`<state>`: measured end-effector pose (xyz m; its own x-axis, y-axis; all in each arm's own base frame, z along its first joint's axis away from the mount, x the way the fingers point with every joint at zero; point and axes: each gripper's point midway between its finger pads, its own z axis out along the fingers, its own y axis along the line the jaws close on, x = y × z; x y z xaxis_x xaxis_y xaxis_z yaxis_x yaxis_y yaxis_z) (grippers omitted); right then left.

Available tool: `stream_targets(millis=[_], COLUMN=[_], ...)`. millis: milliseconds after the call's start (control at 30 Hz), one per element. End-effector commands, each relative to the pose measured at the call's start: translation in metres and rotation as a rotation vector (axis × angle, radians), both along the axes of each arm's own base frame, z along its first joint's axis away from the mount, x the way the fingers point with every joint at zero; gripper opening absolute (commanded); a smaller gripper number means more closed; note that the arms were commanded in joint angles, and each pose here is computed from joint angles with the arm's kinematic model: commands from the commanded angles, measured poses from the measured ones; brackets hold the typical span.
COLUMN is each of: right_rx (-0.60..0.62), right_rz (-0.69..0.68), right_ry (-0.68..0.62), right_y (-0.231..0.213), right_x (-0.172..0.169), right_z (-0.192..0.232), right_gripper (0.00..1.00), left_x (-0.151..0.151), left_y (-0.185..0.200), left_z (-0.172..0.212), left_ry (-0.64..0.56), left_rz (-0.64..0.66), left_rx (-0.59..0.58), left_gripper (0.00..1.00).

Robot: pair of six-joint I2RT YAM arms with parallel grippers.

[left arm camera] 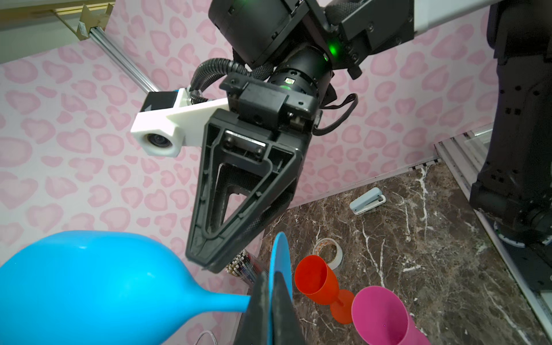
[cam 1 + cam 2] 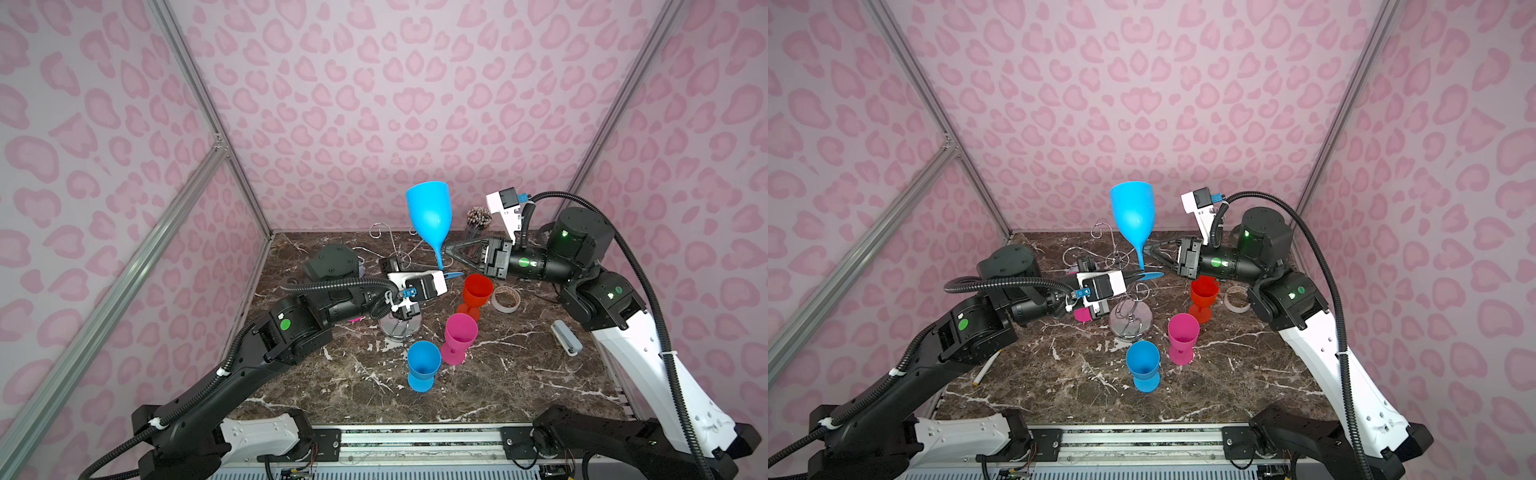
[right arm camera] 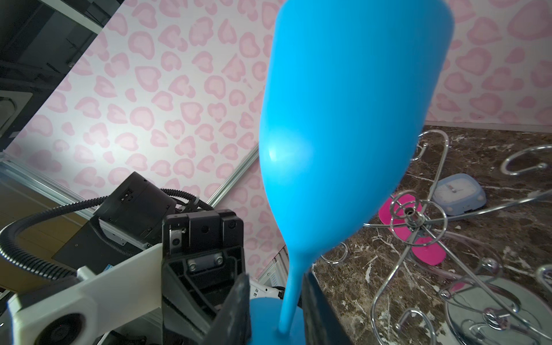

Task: Take the wine glass off the wine glass rack
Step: 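Grasp the blue glass stem with the right gripper while the left gripper holds the base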

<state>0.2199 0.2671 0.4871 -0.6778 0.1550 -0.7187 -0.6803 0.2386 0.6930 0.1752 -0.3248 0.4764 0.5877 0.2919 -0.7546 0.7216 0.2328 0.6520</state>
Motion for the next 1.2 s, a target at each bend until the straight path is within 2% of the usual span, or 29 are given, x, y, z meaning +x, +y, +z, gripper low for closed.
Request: stream_targets(millis=[0,233,833,1033,1167], right_rx=[-0.02,-0.023,-0.044,-0.05,-0.055], right_rz=[-0.001,-0.022,-0.019,-0.019,-0.03], right_ry=[0.007,0.02,0.025,0.026,0.028], right_y=[-0.001,-0.005,0.009,0.014,0.015], right_x=[-0.002,-0.003,-0.003,-0.001,0.002], right_z=[-0.009,-0.015,-0.023,-0.026,-0.028], right_gripper=[0.32,0.32,0.31,0.22,0.09], left_x=[0.006,0.001,-0.004,-0.005,-0.004], left_y=[-0.001,-0.007,-0.013,-0.013,-0.013], left_z=[-0.003,-0.011,-0.012,-0.013,-0.014], left_ry=[-0.119,-0.177,-0.194,-0.196,-0.194], left_rz=[0.051,0.055,0.035,0.034,0.038], left_rx=[0.05,0.095,0.107,0.11,0.11], left_gripper=[0.04,0.04,0.04,0.04,0.04])
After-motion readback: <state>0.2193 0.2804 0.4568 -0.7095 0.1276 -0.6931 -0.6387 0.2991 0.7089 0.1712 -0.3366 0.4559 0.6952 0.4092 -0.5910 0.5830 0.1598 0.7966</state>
